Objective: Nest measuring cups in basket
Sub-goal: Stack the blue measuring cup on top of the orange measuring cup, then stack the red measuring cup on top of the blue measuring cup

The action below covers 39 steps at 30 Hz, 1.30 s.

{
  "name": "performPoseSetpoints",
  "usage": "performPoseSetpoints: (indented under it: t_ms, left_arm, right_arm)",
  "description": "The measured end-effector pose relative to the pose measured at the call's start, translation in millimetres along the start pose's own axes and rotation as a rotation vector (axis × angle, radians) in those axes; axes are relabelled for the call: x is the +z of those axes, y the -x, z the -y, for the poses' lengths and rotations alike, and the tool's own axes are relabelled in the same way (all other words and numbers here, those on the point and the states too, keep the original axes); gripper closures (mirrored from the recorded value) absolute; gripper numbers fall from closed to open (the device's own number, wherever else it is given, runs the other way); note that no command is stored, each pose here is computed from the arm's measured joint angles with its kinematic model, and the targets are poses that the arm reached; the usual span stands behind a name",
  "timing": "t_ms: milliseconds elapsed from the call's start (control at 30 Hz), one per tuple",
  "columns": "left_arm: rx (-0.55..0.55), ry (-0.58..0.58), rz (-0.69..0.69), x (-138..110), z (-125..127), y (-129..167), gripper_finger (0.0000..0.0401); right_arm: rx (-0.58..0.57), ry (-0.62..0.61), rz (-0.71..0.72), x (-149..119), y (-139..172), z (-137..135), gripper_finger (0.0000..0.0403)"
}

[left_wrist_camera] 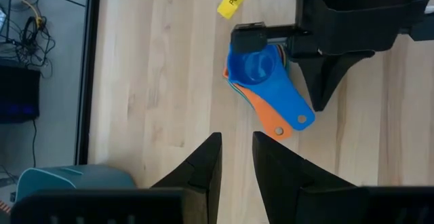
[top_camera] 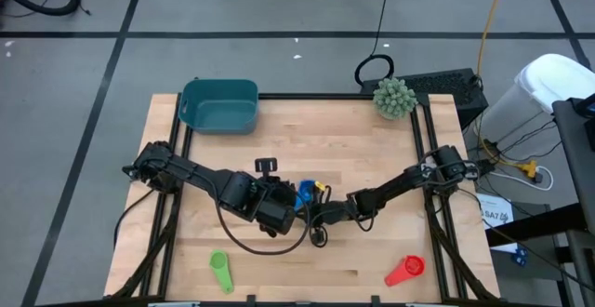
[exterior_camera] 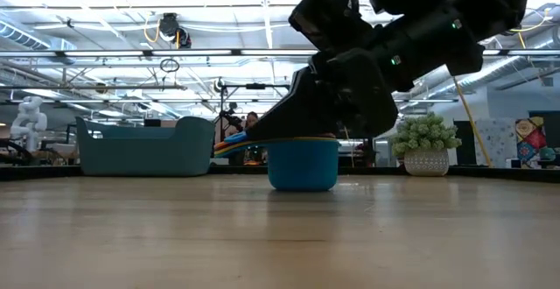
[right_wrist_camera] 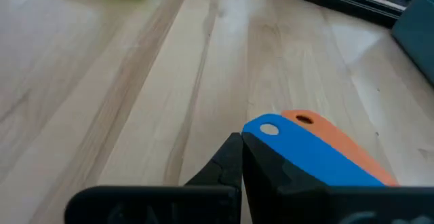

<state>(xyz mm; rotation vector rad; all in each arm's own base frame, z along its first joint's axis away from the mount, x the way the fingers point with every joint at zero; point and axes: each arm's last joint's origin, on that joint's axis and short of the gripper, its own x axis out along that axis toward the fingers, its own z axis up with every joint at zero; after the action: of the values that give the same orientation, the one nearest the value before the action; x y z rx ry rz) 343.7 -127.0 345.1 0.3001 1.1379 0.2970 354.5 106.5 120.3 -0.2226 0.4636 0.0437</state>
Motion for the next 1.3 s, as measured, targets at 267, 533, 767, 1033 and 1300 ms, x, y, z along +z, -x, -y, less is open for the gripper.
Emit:
performPoseSetpoints:
  t_ms: [267, 533, 767, 1033, 1300]
  left_arm:
    - [-0.054, -0.001, 0.057, -1, 19, 11, 0.0313]
    - [-0.130, 0.140, 0.087, -16, 55, 34, 0.0313]
    - [-0.163, 0.234, 0.097, -14, 76, 28, 0.0313]
    - [-0.187, 0.158, 0.014, -10, 78, 9, 0.0313]
    - [-0.196, 0.192, 0.034, -5, 73, 7, 0.0313]
  right_arm:
    - [0.051, 0.075, -0.003, 32, 47, -29, 0.0403]
    - [-0.017, 0.137, 0.035, 77, 138, -27, 0.0403]
    - [-0.006, 0.095, -0.118, 71, 189, -6, 0.0403]
    - [0.324, 0.107, -0.625, 25, 220, -29, 0.0385]
    - [0.473, -0.021, -0.857, 12, 237, -45, 0.0315]
